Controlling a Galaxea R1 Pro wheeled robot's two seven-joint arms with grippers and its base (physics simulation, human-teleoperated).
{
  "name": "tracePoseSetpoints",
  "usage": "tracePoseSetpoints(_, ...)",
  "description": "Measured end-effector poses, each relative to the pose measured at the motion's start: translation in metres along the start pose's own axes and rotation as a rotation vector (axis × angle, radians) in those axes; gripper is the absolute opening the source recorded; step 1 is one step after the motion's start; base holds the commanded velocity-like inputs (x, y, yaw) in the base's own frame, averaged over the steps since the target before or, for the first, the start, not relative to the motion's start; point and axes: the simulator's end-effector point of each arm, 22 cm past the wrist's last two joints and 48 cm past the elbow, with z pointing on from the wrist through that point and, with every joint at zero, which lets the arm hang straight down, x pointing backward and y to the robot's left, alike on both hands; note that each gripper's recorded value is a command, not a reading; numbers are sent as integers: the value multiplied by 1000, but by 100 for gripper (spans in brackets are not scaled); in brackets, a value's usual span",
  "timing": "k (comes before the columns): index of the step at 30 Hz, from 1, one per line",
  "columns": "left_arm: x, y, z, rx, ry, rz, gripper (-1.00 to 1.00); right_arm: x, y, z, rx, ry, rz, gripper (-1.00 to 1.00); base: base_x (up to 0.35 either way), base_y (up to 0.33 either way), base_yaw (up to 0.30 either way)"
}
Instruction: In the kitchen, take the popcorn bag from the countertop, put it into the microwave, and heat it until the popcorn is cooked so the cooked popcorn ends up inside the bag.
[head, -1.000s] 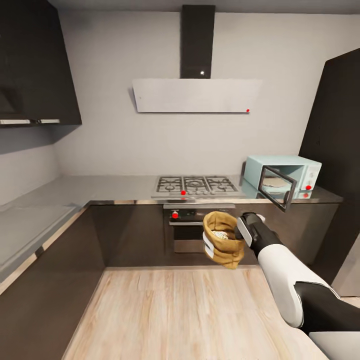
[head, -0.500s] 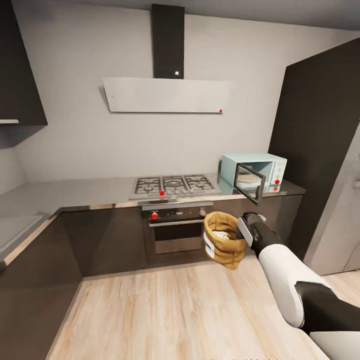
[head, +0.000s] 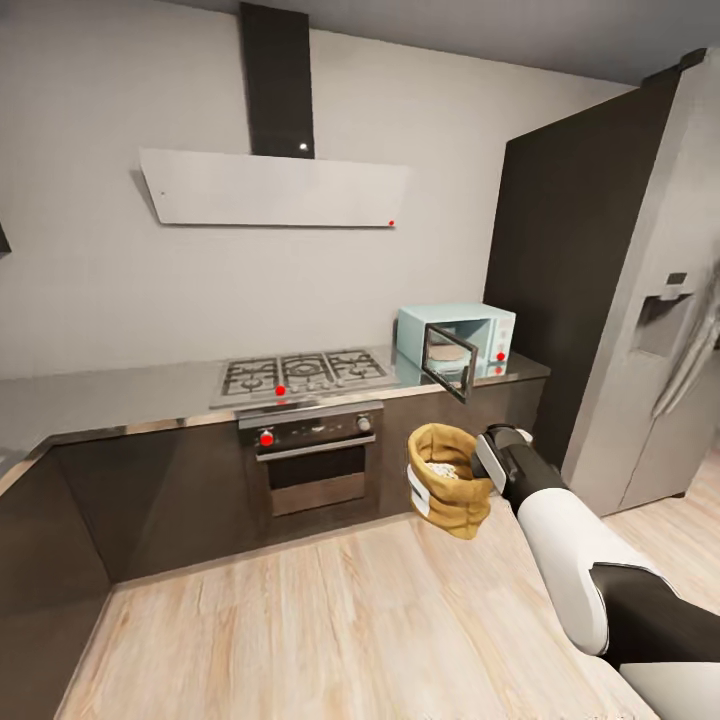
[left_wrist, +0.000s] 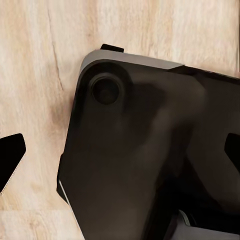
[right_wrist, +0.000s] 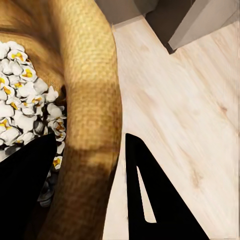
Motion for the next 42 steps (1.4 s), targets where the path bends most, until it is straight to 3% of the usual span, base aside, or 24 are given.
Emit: tracePoseSetpoints(42,-6,-3,0,6,-14,-1,100,-10,-20,-9,20,-23,17,-100,14,0,-287)
